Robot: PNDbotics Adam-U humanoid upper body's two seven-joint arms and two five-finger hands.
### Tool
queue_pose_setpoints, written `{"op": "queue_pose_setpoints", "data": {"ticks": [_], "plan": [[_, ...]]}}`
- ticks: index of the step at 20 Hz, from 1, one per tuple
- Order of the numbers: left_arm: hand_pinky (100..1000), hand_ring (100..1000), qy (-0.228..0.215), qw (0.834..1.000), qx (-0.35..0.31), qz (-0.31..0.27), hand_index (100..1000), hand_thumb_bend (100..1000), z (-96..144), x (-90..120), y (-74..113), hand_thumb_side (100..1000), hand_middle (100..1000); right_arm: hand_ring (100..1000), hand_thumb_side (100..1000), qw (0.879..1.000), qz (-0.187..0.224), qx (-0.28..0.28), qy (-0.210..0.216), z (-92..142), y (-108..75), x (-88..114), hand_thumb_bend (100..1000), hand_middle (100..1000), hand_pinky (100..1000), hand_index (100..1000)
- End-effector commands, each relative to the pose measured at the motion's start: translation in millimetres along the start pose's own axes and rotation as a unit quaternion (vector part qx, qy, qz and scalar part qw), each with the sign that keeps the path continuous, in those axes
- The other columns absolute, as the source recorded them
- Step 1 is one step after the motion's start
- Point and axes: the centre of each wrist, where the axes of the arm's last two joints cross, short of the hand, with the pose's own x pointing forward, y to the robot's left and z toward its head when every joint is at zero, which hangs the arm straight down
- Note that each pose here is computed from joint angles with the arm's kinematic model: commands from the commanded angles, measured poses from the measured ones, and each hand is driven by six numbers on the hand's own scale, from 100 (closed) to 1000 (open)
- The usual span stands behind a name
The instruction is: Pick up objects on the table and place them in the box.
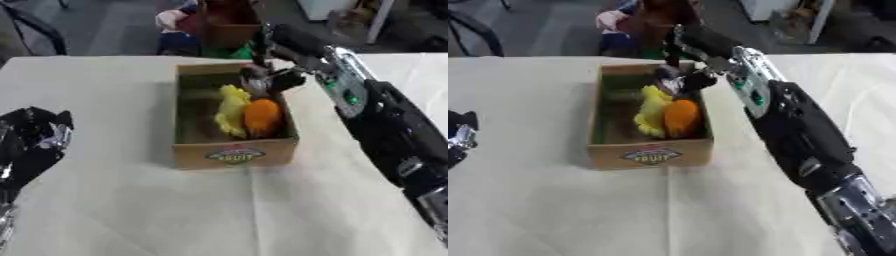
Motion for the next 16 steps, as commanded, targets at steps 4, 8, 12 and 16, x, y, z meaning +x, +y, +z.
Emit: {"op": "queue_pose_setpoints", "data": {"ticks": [4,8,12,16], "plan": [[466,367,-0.013,1.0,0.002,-0.002,497,188,-2.8,6.9,4.0,213,281,633,571,0.999,0.022,0.024,-0.017,2.4,-11.1,-2.2,327,838,632,902],[466,367,-0.009,1.0,0.005,-0.004,497,189,-1.5,4.7,5.5,213,281,682,564,0.999,0.019,0.04,-0.024,15.6,-21.1,-4.2,379,895,661,920],[466,367,-0.006,1.0,0.012,-0.009,497,188,0.0,2.8,9.3,212,281,637,464,1.0,-0.01,-0.015,-0.019,43.4,-39.1,-5.1,232,804,644,841],[469,379,0.002,1.0,0.024,-0.013,505,192,2.6,-1.0,13.7,214,294,614,366,0.992,-0.095,-0.077,-0.009,83.4,-54.0,-1.4,126,744,630,785]]}}
